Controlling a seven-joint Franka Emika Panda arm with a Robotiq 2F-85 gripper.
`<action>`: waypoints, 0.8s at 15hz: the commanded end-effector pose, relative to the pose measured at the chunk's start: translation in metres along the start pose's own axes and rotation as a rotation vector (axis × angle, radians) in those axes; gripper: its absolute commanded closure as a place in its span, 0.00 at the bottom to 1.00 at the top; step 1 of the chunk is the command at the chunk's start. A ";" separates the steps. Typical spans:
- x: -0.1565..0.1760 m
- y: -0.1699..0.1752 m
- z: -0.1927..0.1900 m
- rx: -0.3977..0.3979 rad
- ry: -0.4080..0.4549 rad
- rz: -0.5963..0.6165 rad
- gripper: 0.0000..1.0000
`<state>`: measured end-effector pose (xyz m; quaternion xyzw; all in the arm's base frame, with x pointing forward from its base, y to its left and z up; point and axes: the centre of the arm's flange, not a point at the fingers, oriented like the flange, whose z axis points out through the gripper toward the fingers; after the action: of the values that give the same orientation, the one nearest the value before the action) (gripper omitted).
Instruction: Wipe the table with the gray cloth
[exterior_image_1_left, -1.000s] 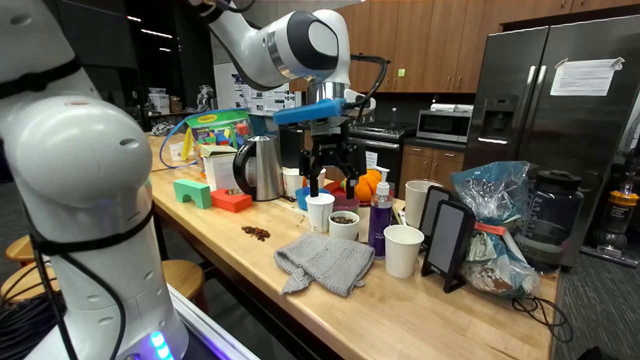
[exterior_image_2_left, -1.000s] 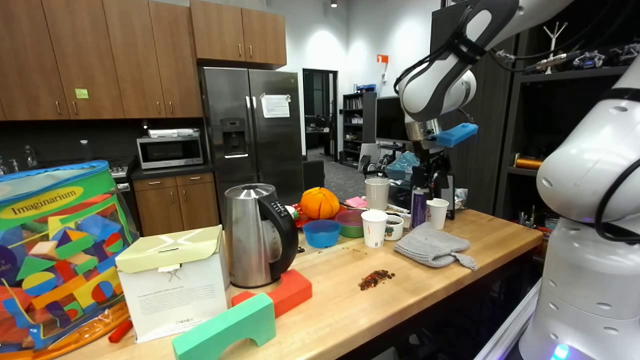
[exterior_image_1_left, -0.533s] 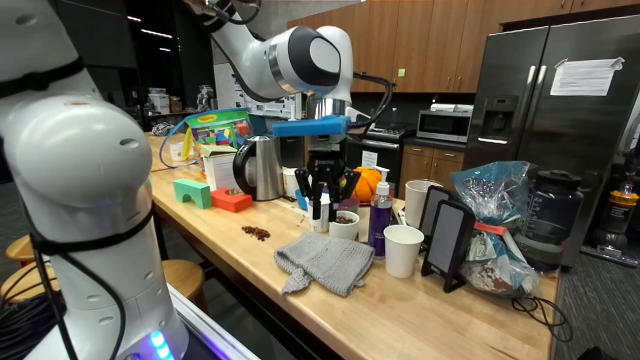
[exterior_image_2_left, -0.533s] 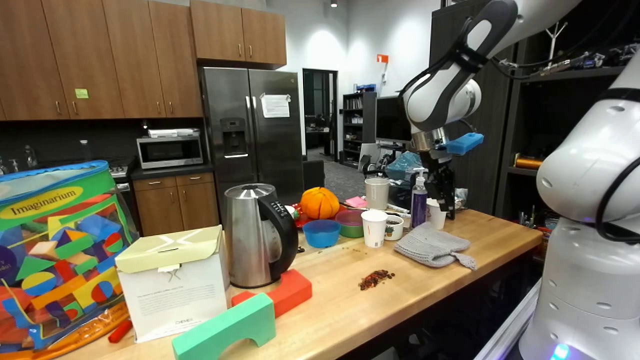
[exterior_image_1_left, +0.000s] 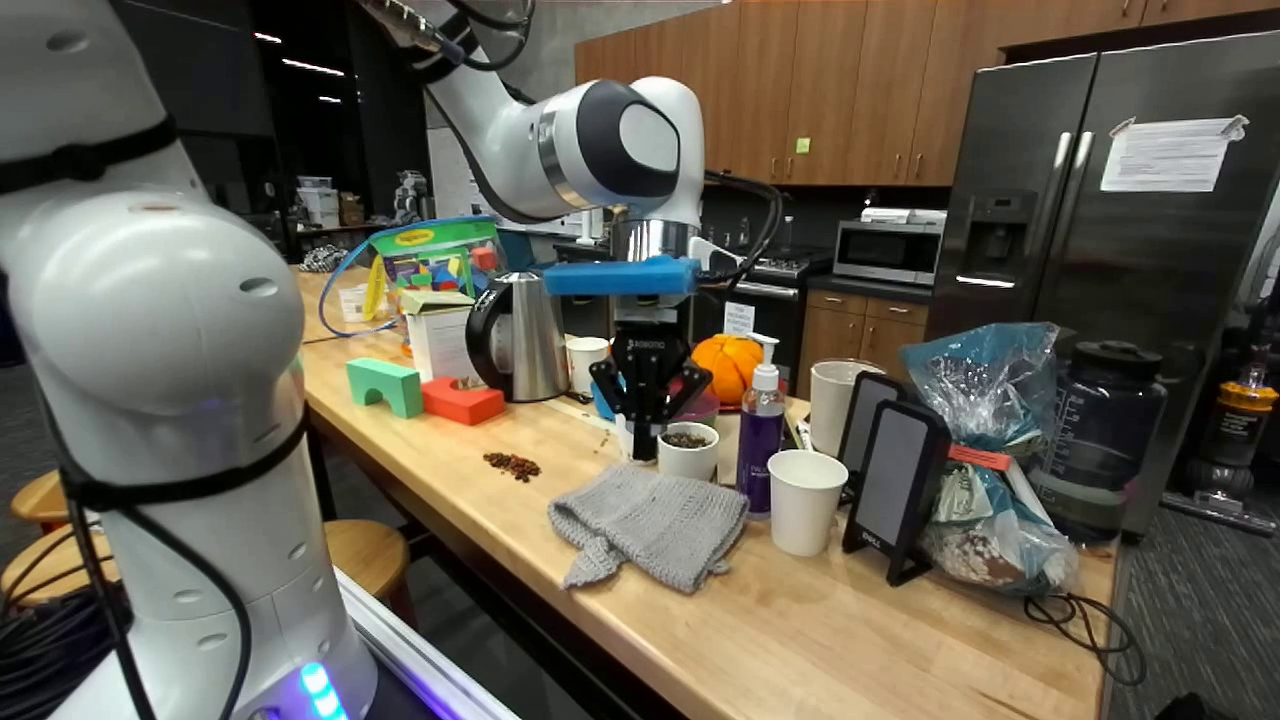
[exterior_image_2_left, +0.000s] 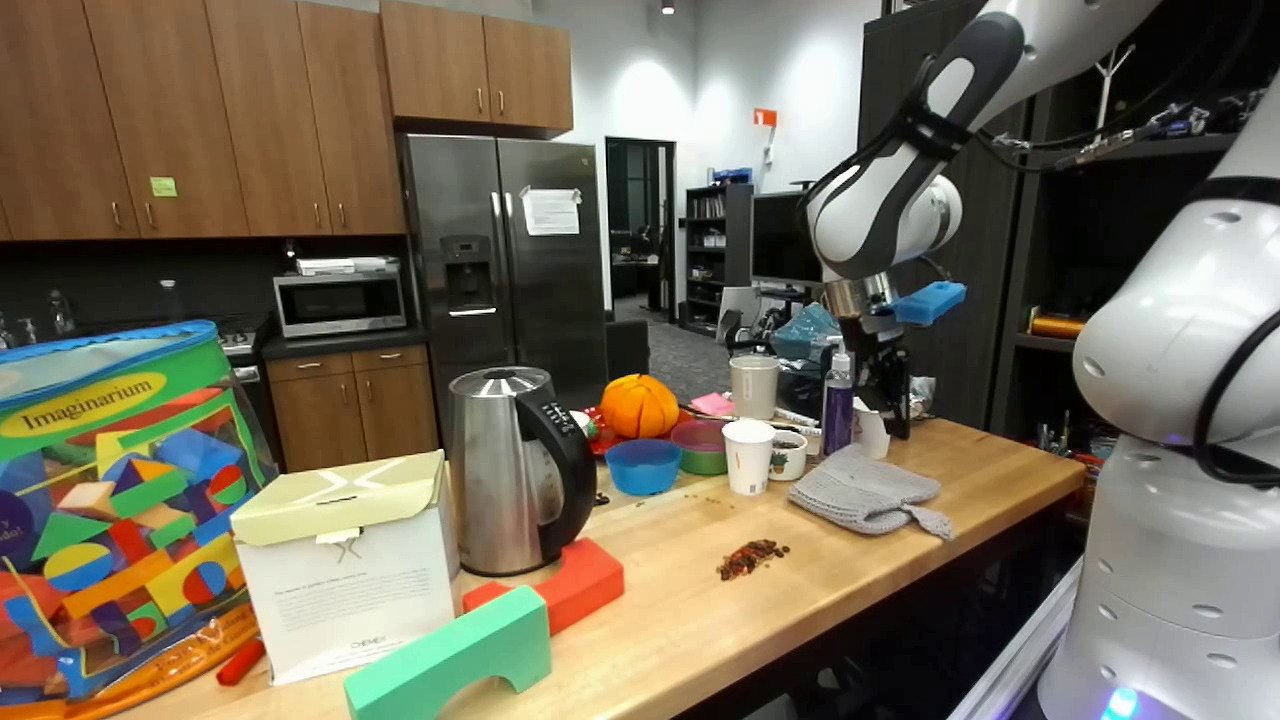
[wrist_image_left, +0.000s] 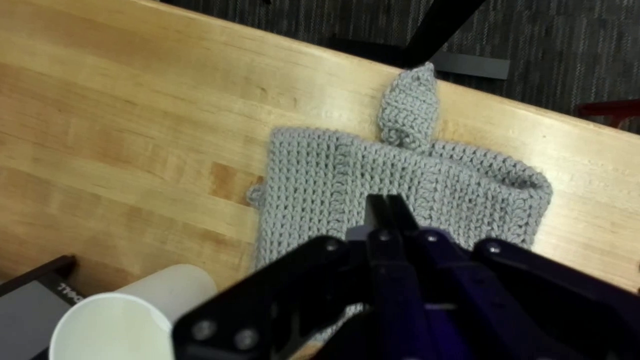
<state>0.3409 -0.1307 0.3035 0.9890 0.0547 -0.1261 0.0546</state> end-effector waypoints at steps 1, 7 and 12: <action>0.003 0.004 0.005 -0.007 0.034 -0.010 0.63; 0.007 0.004 0.004 -0.003 0.047 -0.010 0.24; 0.016 -0.001 0.002 -0.018 0.109 0.062 0.00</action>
<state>0.3493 -0.1298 0.3011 0.9921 0.0557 -0.0949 0.0598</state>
